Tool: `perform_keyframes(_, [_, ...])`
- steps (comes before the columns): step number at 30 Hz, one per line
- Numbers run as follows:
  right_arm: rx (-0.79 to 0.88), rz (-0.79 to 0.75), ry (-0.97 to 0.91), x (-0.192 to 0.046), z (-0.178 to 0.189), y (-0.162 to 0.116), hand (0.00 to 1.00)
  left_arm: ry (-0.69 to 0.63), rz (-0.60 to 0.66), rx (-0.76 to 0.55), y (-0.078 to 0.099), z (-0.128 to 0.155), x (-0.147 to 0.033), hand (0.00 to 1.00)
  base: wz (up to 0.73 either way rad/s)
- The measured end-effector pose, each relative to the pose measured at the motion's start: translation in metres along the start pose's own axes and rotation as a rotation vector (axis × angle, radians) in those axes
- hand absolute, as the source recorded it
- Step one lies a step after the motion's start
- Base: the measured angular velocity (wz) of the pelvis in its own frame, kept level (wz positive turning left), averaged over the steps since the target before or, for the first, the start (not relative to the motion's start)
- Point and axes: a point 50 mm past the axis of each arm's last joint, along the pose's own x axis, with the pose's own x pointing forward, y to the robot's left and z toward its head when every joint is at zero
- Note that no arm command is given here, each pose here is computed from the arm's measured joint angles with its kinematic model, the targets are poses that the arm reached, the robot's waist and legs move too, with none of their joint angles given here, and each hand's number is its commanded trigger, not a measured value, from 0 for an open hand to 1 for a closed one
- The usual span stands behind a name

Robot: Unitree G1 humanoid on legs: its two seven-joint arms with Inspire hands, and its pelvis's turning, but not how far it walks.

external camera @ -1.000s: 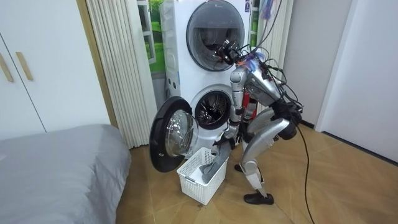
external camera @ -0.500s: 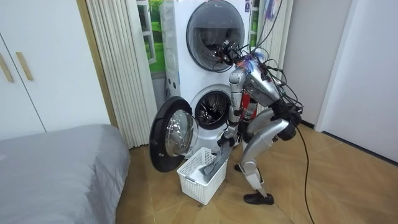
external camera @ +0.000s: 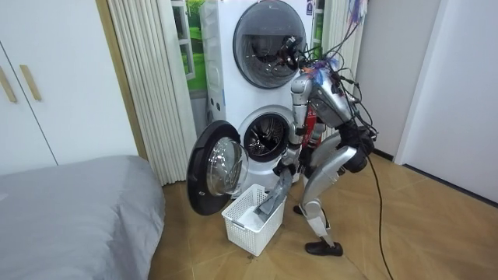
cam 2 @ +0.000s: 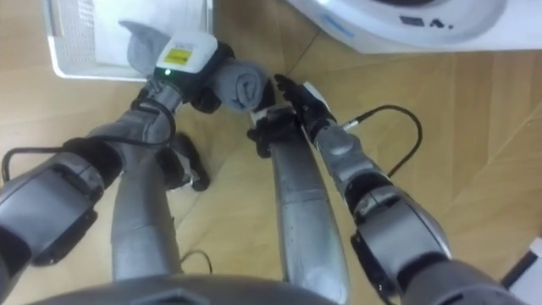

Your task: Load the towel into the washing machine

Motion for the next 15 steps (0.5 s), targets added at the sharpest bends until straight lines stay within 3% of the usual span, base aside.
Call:
perform_keyframes(5, [0.036, -0.013, 0.090, -0.008, -0.024, -0.008, 0.00, 0.056, -0.024, -0.035, -0.011, -0.017, -0.016, 1.00, 0.01])
perform_keyframes(15, [0.030, -0.075, 0.128, -0.018, -0.037, -0.033, 0.00, 0.190, 0.147, -0.218, 0.014, -0.042, -0.017, 1.00, 0.05])
